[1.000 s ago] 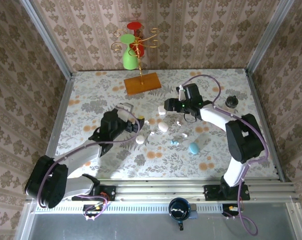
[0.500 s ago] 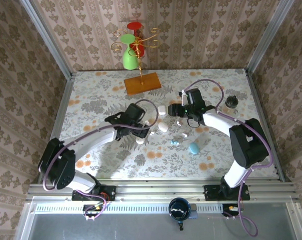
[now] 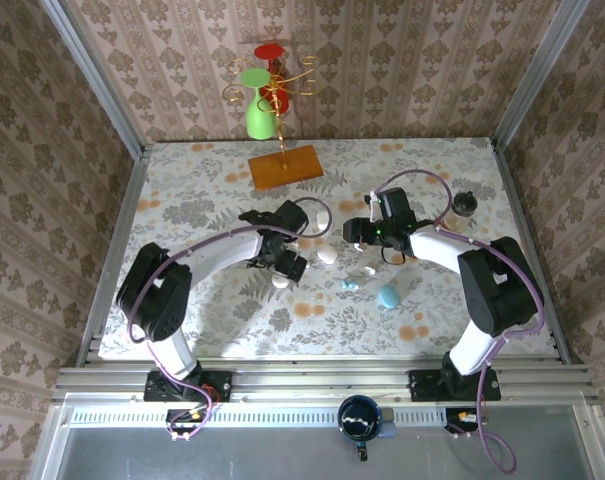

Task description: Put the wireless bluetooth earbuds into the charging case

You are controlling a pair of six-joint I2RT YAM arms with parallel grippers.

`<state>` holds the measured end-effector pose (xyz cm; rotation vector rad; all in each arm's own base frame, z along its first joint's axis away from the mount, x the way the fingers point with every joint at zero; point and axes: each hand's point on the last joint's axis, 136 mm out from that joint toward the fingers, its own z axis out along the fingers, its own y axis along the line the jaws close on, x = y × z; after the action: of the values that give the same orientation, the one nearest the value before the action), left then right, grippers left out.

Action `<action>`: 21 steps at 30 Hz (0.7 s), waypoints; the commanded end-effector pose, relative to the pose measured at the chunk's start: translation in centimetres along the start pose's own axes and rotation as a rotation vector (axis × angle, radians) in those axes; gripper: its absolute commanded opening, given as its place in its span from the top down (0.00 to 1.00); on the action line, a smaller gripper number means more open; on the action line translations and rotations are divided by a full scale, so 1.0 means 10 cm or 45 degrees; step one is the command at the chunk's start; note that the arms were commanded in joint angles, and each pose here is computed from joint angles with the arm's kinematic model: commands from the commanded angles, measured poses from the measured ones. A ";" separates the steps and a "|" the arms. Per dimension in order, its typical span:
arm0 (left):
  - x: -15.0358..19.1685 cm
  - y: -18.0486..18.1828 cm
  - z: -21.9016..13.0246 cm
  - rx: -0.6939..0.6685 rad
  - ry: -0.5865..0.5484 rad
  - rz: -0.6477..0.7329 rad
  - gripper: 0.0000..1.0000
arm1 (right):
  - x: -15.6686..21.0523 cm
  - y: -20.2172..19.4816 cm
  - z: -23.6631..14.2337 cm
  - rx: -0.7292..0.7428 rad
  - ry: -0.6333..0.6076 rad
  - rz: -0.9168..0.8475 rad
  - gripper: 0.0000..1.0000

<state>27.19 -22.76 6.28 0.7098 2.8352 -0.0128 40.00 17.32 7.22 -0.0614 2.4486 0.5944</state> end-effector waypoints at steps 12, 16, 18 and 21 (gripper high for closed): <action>0.10 -0.12 0.27 0.157 0.162 -0.127 0.21 | -0.14 0.04 -0.12 -0.024 -0.079 -0.030 0.31; 0.15 -0.12 0.35 0.159 0.198 -0.121 0.26 | -0.16 0.05 -0.12 -0.031 -0.082 -0.028 0.31; 0.15 -0.11 0.38 0.153 0.196 -0.118 0.27 | -0.16 0.07 -0.12 -0.037 -0.084 -0.027 0.31; 0.16 -0.10 0.40 0.142 0.203 -0.121 0.33 | -0.18 0.07 -0.13 -0.039 -0.089 -0.027 0.32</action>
<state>26.00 -23.31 2.08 0.6549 3.0217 -0.1336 40.50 17.23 8.23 -0.0619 2.4068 0.6016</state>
